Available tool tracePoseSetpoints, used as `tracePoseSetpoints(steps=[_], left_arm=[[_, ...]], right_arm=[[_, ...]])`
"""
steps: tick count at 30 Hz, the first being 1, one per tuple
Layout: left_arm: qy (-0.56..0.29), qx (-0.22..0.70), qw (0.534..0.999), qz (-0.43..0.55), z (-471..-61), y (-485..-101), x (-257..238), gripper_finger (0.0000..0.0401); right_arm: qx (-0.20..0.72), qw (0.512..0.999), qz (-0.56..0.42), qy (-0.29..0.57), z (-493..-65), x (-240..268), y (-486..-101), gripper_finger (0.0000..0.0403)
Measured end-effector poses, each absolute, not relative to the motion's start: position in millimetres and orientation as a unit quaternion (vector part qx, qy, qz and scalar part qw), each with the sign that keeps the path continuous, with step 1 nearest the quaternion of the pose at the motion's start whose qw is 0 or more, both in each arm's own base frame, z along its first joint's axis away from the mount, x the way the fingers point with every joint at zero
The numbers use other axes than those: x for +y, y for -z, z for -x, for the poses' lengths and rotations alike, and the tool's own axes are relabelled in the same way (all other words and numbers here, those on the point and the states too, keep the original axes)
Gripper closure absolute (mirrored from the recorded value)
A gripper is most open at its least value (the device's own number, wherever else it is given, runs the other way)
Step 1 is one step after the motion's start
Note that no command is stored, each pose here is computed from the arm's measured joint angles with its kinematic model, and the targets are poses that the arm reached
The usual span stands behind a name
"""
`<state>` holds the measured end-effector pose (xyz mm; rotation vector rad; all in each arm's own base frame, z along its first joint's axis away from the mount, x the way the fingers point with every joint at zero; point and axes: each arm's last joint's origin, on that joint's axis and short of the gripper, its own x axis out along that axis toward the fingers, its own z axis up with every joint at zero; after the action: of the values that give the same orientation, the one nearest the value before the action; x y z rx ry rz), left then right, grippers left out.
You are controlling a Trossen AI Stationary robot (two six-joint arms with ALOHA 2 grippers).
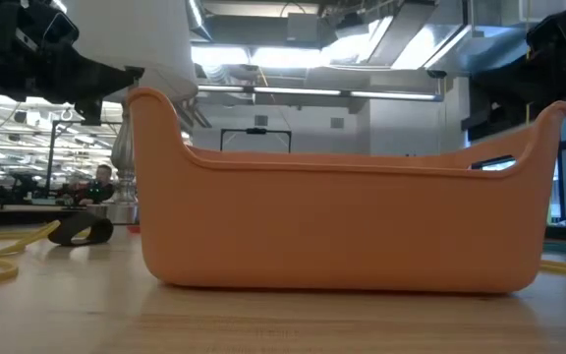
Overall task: Pick and place rubber bands into bin
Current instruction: Put the green rubber band into the orange bin
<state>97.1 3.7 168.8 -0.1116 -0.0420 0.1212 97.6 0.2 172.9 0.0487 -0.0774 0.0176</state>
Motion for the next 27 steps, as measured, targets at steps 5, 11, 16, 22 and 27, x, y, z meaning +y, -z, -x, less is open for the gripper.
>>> tracePoseSetpoints(steps=[5, 11, 16, 22, 27], left_arm=[[-0.061, -0.021, 0.996, 0.056, -97.1, -168.8, 3.7, 0.0397], [-0.061, -0.021, 0.996, 0.056, -97.1, -168.7, 3.7, 0.0397], [-0.061, -0.021, 0.996, 0.056, -97.1, -168.8, 3.7, 0.0397], [-0.06, -0.021, 0.996, 0.056, -97.1, -168.7, 3.6, 0.0397], [-0.059, -0.021, 0.997, 0.056, -97.1, -168.7, 3.6, 0.0397]], right_arm=[[-0.095, 0.995, -0.022, -0.017, -99.0, 0.5, -185.3, 0.0396], [-0.071, 0.996, 0.043, -0.021, -112.2, 1.1, -219.6, 0.04], [0.012, 0.998, 0.053, -0.014, -147.9, 0.3, -248.3, 0.0401], [0.156, 0.983, 0.021, 0.098, -213.8, -6.9, -261.6, 0.0401], [0.28, 0.941, -0.048, 0.184, -265.7, -26.3, -260.0, 0.0397]])
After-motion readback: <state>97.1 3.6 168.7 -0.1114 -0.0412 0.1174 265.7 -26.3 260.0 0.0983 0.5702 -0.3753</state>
